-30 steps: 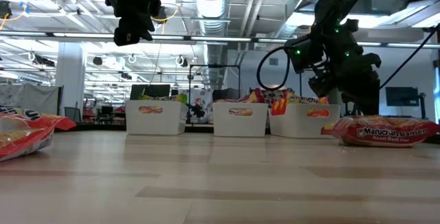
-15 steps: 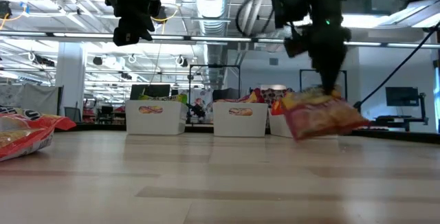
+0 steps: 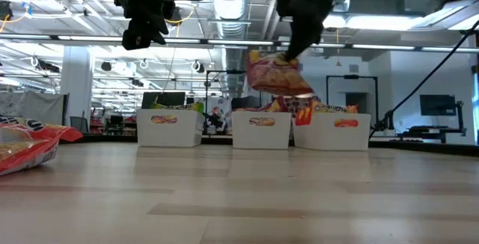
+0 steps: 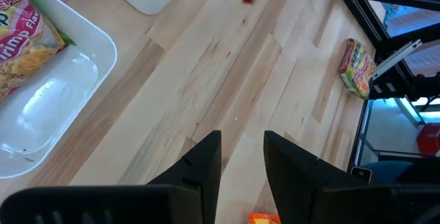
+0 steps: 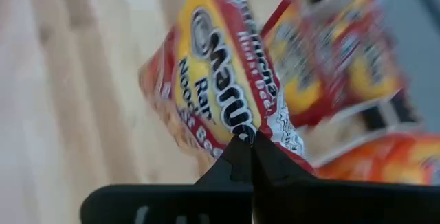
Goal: Sort Maruchan noodles
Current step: Put the red noodle pack into the center white bin
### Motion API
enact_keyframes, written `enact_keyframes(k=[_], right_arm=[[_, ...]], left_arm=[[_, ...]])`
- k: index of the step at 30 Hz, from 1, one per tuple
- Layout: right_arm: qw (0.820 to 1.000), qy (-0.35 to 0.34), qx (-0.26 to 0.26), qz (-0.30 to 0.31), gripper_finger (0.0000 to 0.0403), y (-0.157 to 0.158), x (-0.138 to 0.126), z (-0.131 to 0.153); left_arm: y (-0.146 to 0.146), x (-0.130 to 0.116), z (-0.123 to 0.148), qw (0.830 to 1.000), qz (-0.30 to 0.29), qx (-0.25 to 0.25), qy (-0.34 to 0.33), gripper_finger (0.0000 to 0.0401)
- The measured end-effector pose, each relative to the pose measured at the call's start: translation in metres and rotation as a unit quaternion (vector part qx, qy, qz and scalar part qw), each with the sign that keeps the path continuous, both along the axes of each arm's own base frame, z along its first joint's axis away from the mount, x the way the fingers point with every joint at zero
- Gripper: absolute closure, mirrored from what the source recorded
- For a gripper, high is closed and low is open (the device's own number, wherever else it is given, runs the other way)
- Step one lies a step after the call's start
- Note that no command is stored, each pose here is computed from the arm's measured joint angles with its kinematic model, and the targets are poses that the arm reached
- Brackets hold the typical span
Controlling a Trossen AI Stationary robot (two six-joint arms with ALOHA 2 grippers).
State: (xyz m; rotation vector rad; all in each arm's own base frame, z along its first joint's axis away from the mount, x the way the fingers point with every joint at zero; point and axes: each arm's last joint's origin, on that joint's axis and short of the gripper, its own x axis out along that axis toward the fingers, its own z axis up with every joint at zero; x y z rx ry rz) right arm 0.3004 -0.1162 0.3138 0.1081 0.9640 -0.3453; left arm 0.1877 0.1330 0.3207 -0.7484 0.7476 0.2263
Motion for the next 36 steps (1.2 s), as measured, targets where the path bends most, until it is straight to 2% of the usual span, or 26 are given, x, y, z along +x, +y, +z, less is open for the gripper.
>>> enact_keyframes(k=[6,10,13,17,23,27,36], right_arm=[[0.994,-0.059,-0.087,-0.017,0.0402,-0.020,0.008,0.010],[0.992,-0.072,-0.102,-0.027,0.0402,-0.025,0.008,0.013],[0.992,-0.065,-0.100,-0.029,0.0402,-0.029,0.012,0.007],[0.996,-0.021,-0.084,-0.028,0.0402,-0.034,0.025,-0.020],[0.995,-0.010,-0.047,-0.082,0.0402,-0.038,0.035,-0.041],[0.994,-0.012,-0.037,-0.098,0.0402,-0.039,0.036,-0.043],[0.995,0.030,-0.020,-0.092,0.0401,-0.034,0.053,-0.076]], left_arm=[[0.000,0.000,0.000,1.000,0.001,0.000,0.001,0.0306],[0.000,0.000,0.000,1.000,0.002,0.001,0.001,0.0306],[0.000,0.000,0.000,1.000,0.003,0.002,0.002,0.0306],[0.001,0.000,0.000,1.000,0.006,0.006,0.005,0.0306],[0.000,0.000,0.000,1.000,0.007,0.008,0.006,0.0306],[0.000,0.000,0.000,1.000,0.006,0.009,0.007,0.0306],[0.001,0.000,-0.001,1.000,0.013,0.017,0.013,0.0306]])
